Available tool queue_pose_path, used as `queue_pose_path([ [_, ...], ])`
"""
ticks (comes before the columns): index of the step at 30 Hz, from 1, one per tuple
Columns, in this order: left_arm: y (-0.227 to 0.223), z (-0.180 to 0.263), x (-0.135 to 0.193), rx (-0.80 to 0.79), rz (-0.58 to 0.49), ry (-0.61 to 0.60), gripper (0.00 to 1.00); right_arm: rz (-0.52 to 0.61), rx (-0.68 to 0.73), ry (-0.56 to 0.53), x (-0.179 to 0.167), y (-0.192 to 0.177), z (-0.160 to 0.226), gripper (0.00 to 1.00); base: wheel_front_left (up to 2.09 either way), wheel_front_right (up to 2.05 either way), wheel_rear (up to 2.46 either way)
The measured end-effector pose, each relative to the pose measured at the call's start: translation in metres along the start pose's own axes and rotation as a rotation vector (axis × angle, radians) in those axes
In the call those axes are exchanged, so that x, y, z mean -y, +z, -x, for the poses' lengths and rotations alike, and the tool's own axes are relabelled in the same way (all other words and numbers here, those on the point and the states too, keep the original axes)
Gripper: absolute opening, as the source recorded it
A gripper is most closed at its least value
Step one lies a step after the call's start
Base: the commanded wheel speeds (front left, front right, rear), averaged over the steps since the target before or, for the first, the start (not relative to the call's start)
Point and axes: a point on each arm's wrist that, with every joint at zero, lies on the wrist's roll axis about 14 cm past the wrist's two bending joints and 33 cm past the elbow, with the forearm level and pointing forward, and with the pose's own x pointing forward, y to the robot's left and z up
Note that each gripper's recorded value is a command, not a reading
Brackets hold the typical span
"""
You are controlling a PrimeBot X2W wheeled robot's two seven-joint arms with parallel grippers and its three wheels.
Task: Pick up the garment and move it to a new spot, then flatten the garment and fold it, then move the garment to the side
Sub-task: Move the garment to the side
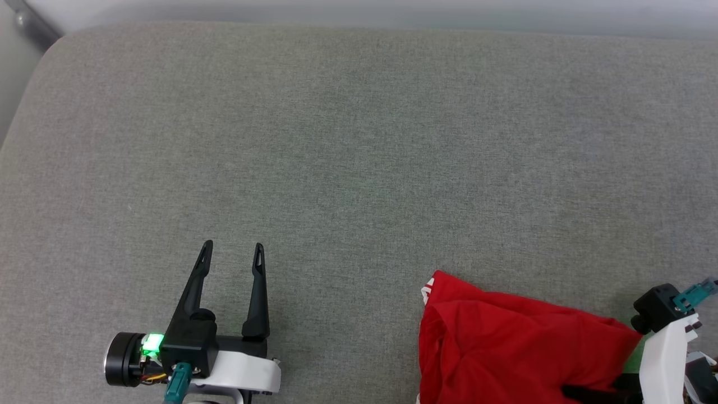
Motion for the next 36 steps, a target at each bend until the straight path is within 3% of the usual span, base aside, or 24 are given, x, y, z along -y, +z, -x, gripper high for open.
queue_pose_path([
  [1,-0.001,0.0,-0.001,-0.004,-0.001,0.002,1.0,0.006,-0.005,0.001,0.0,0.0,-0.001,1.0,0.0,0.0,0.0],
  [2,-0.002,0.0,-0.001,-0.006,-0.001,0.003,1.0,0.013,-0.007,-0.001,0.0,0.0,-0.002,0.41,0.0,0.0,0.0],
  [3,-0.002,0.0,-0.001,-0.006,-0.001,0.004,1.0,0.018,-0.003,-0.003,0.001,0.001,-0.003,0.0,0.0,0.0,0.0],
  [10,0.005,0.003,-0.002,0.012,0.0,0.006,1.0,0.076,0.066,-0.004,-0.008,0.009,0.004,0.0,0.0,0.0,0.0],
  [16,0.006,0.008,0.007,0.017,0.009,-0.016,1.0,0.193,0.19,-0.077,-0.006,0.037,0.043,0.0,0.0,0.0,0.0],
  [21,0.01,0.001,0.03,0.034,0.027,-0.083,1.0,0.27,0.258,-0.215,0.012,0.046,0.091,0.0,0.0,0.0,0.0],
  [25,0.012,-0.013,0.054,0.049,0.037,-0.161,1.0,0.271,0.301,-0.346,0.036,0.047,0.132,0.0,0.0,0.0,0.0],
  [29,0.014,-0.033,0.081,0.074,0.033,-0.248,1.0,0.25,0.332,-0.488,0.065,0.049,0.168,0.0,0.0,0.0,0.0],
  [36,-0.011,-0.064,0.108,0.052,0.017,-0.348,1.0,0.125,0.303,-0.737,0.143,0.045,0.212,0.0,0.0,0.0,0.0],
])
